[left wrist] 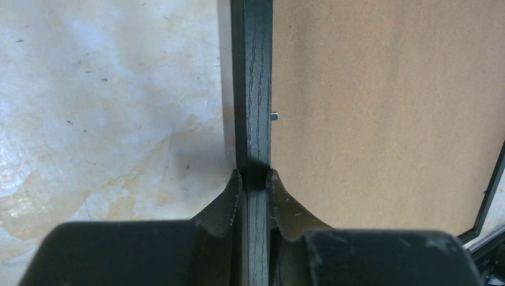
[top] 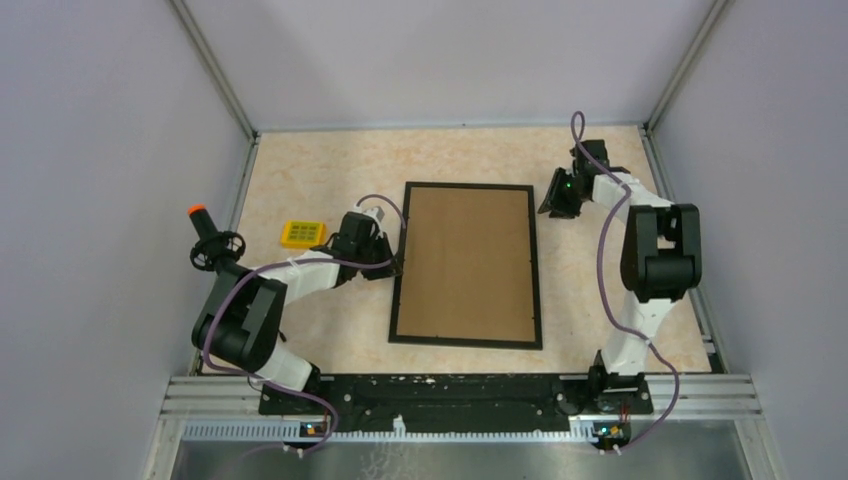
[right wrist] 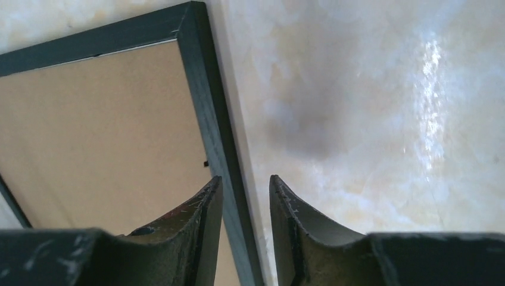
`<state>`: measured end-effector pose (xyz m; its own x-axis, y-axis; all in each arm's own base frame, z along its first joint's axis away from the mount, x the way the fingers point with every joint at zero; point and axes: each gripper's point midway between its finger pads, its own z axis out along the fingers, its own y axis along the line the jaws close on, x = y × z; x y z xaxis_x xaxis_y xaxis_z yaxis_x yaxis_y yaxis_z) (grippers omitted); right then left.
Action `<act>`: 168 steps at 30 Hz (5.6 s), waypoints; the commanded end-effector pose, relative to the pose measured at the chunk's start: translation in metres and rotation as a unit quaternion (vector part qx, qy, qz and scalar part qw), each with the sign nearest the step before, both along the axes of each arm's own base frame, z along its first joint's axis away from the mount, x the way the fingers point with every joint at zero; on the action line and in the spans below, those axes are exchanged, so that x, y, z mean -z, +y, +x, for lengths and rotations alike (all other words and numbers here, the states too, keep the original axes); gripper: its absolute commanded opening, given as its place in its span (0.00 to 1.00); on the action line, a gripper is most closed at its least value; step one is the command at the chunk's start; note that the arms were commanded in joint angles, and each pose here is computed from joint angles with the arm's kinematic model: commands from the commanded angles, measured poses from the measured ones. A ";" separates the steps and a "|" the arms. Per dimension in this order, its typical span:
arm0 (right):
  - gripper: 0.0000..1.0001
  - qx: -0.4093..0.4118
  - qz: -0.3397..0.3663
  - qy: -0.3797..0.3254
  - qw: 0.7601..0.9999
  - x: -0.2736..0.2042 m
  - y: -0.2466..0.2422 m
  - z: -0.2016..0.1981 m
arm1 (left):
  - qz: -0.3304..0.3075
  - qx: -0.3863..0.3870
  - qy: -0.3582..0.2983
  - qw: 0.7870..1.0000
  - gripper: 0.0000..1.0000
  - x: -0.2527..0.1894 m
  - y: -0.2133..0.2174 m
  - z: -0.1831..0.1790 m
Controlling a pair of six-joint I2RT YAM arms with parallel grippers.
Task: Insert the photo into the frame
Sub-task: Adjust the photo frame at the center of the board, then install the photo frame at the center of the board, then adjust the photo frame at the center of the board.
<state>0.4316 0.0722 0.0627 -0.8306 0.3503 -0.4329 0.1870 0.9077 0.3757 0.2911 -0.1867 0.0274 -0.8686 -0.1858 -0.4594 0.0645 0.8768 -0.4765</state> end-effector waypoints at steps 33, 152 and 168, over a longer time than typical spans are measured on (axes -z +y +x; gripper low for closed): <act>0.29 -0.092 -0.007 0.023 0.996 0.032 0.027 0.005 | 0.020 0.004 0.039 0.999 0.00 0.024 0.005 -0.016; 0.87 -0.017 0.014 -0.043 0.999 -0.012 -0.009 0.059 | -0.017 0.025 -0.024 0.999 0.92 -0.017 -0.037 -0.012; 0.68 -0.020 0.086 0.012 0.996 0.019 0.015 -0.069 | 0.046 0.029 -0.008 0.998 0.86 -0.001 -0.032 0.013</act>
